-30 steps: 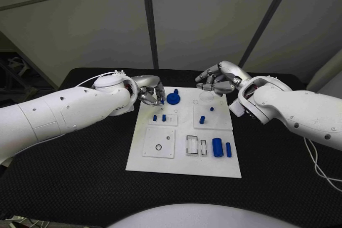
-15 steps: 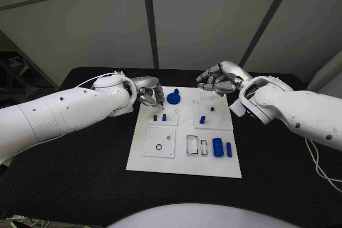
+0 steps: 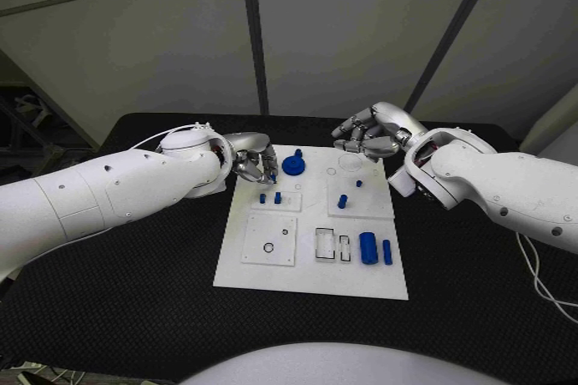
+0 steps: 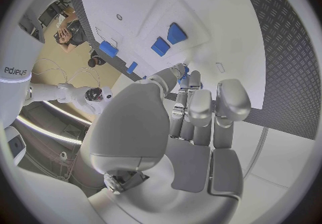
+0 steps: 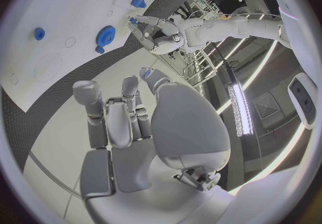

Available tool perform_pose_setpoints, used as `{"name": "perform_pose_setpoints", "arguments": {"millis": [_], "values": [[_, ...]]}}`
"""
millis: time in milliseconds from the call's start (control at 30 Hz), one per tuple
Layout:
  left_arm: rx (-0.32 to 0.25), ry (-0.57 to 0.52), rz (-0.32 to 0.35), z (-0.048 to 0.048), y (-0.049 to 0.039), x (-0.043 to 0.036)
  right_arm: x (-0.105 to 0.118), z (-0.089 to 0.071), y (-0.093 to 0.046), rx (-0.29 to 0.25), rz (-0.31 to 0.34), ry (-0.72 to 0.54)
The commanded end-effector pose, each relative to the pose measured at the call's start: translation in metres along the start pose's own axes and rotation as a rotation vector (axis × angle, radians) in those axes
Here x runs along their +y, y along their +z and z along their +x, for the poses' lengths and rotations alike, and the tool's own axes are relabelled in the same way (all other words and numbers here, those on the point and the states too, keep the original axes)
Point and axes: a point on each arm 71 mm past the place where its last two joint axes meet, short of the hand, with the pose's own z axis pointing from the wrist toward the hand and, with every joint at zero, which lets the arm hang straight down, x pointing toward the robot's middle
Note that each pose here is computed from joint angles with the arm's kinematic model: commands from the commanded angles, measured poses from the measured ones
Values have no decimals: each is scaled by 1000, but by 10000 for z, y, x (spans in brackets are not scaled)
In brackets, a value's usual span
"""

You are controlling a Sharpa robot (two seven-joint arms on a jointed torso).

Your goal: Assemble the parts on the task board

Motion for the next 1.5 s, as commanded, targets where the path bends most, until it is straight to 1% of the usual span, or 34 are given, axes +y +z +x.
{"name": "perform_pose_setpoints", "arguments": {"millis": [33, 800, 1500], "values": [[16, -4, 8, 16, 7, -11, 18, 2, 4, 5, -8, -1], [36, -7, 3, 71, 63, -28, 21, 3, 0, 6, -8, -1], [56, -6, -14, 91, 74, -22, 21, 6, 2, 8, -8, -1]]}}
